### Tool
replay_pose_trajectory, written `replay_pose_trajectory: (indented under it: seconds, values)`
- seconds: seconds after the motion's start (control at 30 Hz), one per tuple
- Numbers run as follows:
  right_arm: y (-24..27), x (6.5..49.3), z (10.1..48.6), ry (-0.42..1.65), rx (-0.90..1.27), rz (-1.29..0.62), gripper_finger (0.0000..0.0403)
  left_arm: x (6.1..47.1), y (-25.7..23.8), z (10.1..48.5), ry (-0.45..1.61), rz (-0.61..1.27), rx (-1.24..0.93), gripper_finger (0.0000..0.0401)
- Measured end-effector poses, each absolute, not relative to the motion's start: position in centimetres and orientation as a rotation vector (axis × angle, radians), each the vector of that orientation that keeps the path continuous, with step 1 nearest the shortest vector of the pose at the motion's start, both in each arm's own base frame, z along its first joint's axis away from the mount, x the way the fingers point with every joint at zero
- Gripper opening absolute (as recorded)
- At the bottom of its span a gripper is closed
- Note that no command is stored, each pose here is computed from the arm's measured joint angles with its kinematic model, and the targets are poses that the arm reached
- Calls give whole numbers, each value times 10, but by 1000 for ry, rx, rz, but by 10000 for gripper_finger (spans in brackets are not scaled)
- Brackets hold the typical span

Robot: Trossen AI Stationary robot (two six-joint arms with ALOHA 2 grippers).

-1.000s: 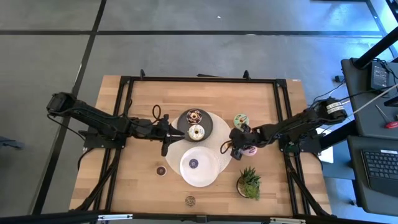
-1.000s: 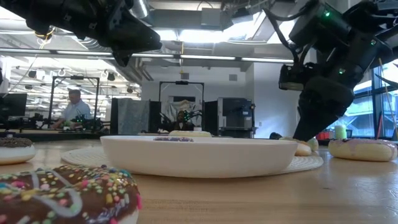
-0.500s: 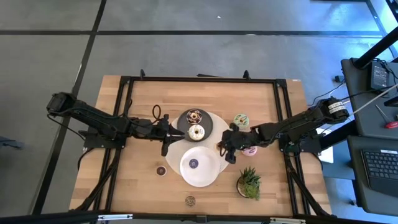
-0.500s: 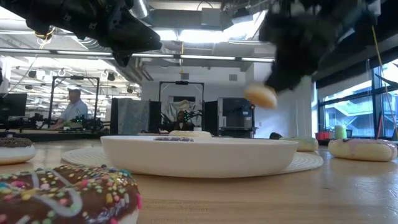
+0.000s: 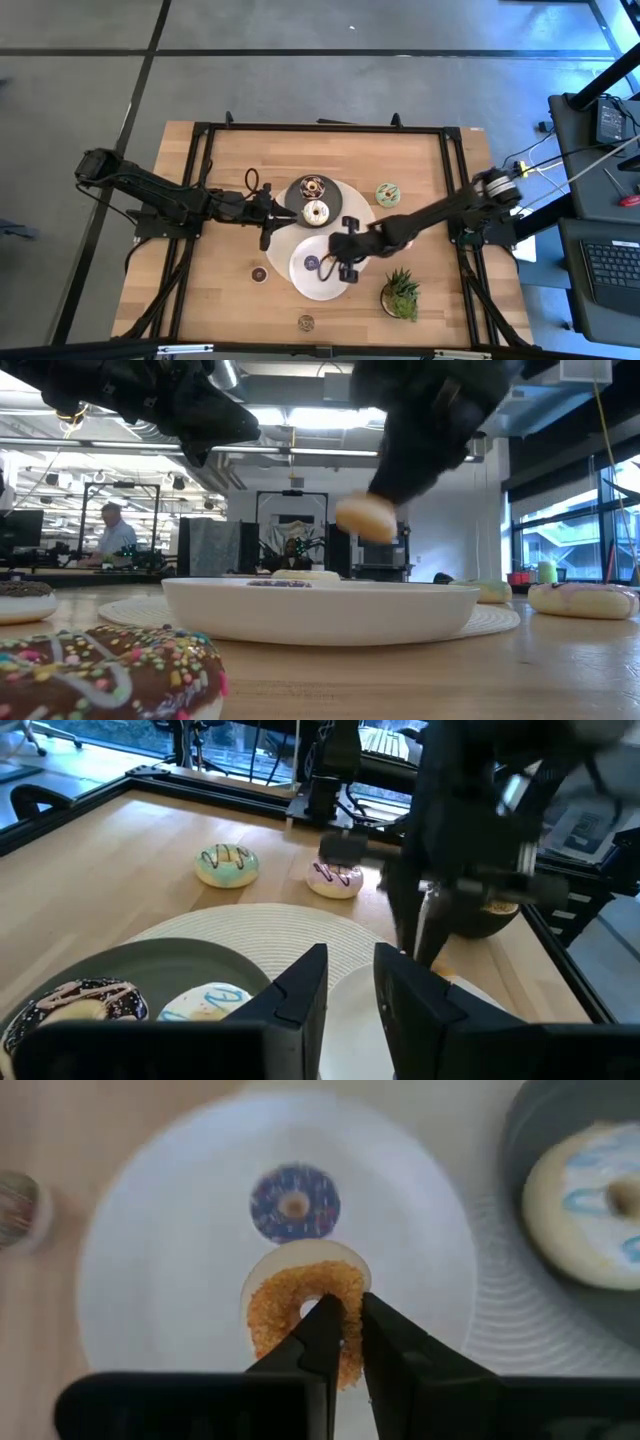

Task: Pick & Place donuts
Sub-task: Put the small orange donut on the white plate

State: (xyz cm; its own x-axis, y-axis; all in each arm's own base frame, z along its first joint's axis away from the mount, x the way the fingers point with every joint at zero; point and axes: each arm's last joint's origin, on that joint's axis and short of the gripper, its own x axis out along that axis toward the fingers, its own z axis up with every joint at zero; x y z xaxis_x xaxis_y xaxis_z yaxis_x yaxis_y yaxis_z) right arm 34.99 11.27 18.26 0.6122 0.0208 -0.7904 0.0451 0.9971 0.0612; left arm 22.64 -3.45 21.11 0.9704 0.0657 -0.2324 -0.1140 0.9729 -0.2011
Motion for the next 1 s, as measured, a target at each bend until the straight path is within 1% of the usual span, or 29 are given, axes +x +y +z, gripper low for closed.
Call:
replay_pose_trajectory:
  seconds: [0.2, 0.37, 0.63, 0.83, 1.0]
  values:
    - [125, 375, 160, 1007, 114, 84, 41, 226, -34, 211, 231, 92, -214, 81]
    - [127, 382, 151, 1050, 105, 78, 41, 226, -34, 210, 235, 93, -213, 79]
    - [126, 381, 150, 1063, 122, 53, 41, 226, -34, 208, 254, 95, -209, 83]
    - [125, 380, 150, 1064, 83, 27, 41, 226, -34, 208, 255, 95, -209, 79]
    - [124, 380, 150, 1054, 66, -1, 41, 226, -34, 208, 255, 95, -209, 83]
